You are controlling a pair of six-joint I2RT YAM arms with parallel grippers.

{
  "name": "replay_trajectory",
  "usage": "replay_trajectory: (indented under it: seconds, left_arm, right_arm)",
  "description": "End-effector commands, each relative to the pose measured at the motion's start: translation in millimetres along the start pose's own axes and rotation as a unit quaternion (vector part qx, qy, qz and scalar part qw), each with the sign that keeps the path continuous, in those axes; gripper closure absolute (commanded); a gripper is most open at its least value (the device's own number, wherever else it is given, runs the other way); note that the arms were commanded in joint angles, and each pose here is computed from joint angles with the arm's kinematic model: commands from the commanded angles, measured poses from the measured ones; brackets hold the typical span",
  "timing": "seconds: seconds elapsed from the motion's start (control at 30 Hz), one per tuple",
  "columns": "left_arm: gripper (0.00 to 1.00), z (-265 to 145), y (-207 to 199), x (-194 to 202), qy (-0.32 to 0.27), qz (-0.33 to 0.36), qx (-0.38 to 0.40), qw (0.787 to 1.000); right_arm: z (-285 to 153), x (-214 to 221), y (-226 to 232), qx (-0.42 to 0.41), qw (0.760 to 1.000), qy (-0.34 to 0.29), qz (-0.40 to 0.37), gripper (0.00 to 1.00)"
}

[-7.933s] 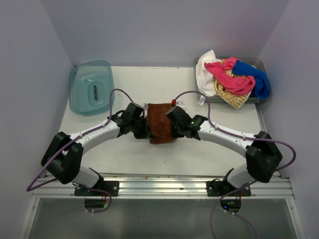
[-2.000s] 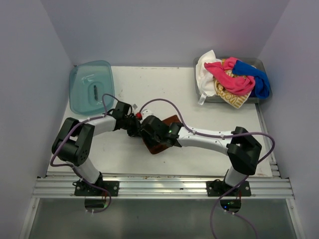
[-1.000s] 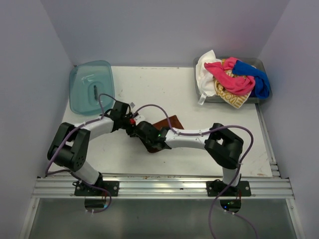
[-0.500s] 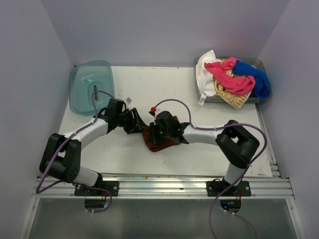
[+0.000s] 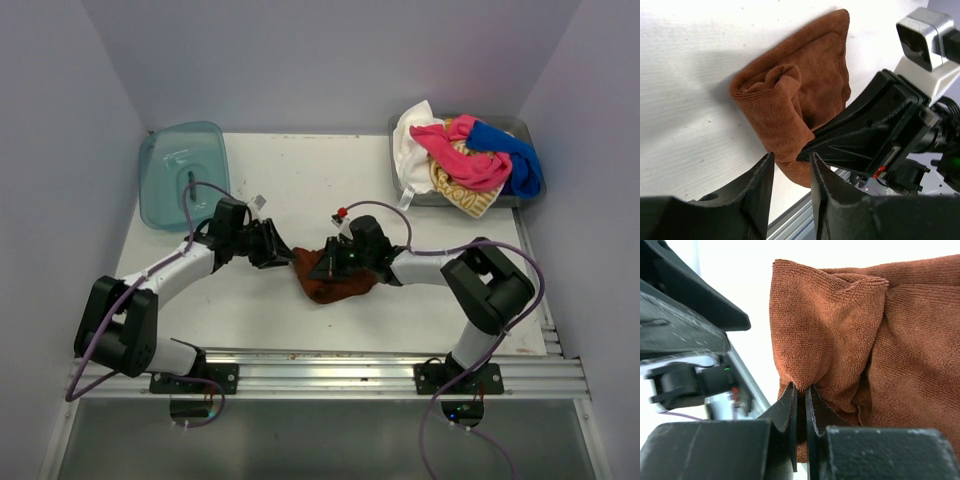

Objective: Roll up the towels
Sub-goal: Roll the towel

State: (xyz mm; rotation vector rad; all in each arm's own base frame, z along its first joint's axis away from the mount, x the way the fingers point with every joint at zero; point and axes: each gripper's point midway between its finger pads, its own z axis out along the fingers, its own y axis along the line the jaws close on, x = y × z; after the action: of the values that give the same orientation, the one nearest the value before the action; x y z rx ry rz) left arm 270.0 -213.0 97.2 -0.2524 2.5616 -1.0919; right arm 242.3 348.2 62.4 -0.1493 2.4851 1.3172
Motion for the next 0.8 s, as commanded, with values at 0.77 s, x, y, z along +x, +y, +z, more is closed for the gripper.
replay_trajectory:
  seconds: [0.77]
  left_arm:
    - [0.76, 46, -40, -5, 0.032, 0.067, 0.086, 0.994]
  right_arm:
    - [-14, 1, 1, -0.153, 0.981, -0.001, 0.123, 1.00]
